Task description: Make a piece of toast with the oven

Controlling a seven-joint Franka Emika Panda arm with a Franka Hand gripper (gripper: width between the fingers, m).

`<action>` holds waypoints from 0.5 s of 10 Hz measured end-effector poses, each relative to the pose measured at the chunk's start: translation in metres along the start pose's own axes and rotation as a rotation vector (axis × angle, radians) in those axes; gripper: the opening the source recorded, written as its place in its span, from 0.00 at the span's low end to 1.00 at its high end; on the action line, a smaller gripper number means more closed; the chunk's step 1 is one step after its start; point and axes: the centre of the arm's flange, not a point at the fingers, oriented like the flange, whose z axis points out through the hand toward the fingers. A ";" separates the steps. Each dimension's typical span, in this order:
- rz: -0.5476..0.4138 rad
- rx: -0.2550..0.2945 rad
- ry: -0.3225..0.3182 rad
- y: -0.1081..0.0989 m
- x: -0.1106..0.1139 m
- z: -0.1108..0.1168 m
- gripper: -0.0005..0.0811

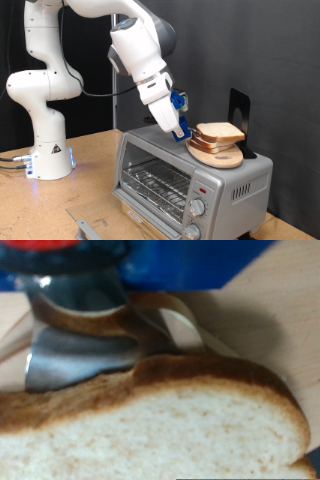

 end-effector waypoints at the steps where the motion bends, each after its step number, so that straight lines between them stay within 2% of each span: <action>1: 0.004 0.016 0.016 0.004 -0.002 -0.003 0.38; 5: 0.009 0.036 0.038 0.018 -0.011 -0.020 0.38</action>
